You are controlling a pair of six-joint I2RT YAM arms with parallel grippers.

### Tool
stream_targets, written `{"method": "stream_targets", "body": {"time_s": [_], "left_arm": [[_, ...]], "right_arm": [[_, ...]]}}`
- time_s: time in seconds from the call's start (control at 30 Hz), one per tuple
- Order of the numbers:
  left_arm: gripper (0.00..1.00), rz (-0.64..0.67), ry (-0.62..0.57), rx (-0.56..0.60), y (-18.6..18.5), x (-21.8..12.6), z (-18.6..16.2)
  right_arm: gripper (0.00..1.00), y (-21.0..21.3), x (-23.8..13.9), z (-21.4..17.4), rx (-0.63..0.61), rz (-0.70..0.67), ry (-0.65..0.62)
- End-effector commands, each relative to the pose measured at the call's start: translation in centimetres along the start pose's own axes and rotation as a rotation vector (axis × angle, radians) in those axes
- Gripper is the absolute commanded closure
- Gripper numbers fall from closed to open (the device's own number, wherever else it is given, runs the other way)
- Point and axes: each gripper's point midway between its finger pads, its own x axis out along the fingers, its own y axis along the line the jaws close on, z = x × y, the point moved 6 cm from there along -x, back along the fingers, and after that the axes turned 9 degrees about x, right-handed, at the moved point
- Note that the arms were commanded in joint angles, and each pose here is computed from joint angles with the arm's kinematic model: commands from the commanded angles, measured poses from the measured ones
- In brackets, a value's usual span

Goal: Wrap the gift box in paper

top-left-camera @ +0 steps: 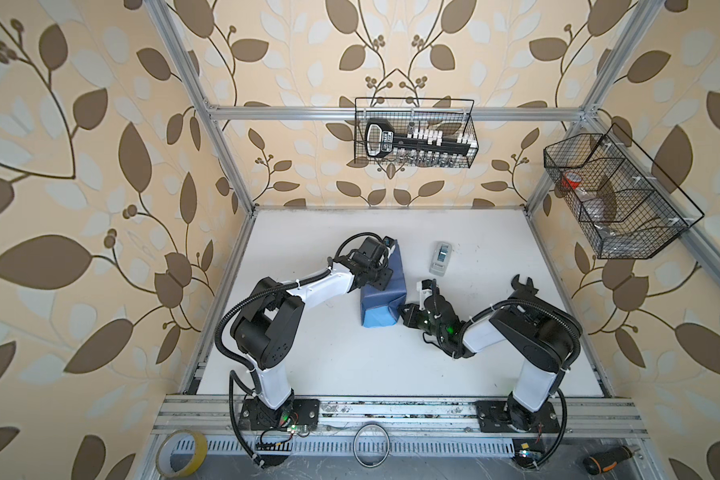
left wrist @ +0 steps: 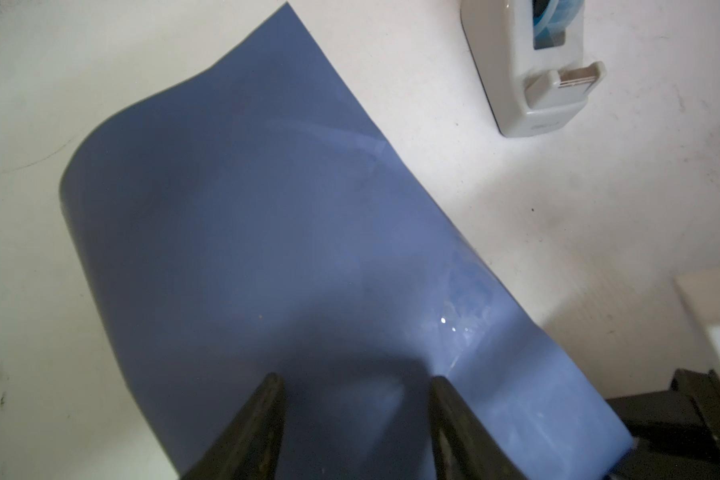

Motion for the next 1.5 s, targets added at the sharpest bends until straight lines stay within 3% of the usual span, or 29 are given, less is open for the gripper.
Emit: {"method": "stream_targets", "body": {"time_s": [0.0,0.47,0.7,0.9,1.47], "left_arm": [[0.44,-0.060,0.158,-0.044,-0.8,1.4,-4.2],[0.44,-0.048,0.167,-0.036,-0.6,1.4,-4.5],[0.44,-0.041,0.174,-0.029,-0.6,1.4,-4.6],[0.44,-0.038,0.174,-0.026,-0.5,1.5,-4.6],[0.45,-0.043,0.184,-0.022,-0.6,1.8,-4.7]], "right_arm": [[0.85,-2.0,0.5,-1.3,-0.003,-0.108,0.050],[0.84,-1.3,-0.1,-1.5,-0.042,-0.099,0.030],[0.86,0.6,-1.9,-0.3,-0.120,-0.029,-0.013],[0.86,1.8,-1.1,-0.1,-0.155,0.008,0.007],[0.86,-0.8,0.9,-1.7,-0.160,-0.085,0.086]]}}
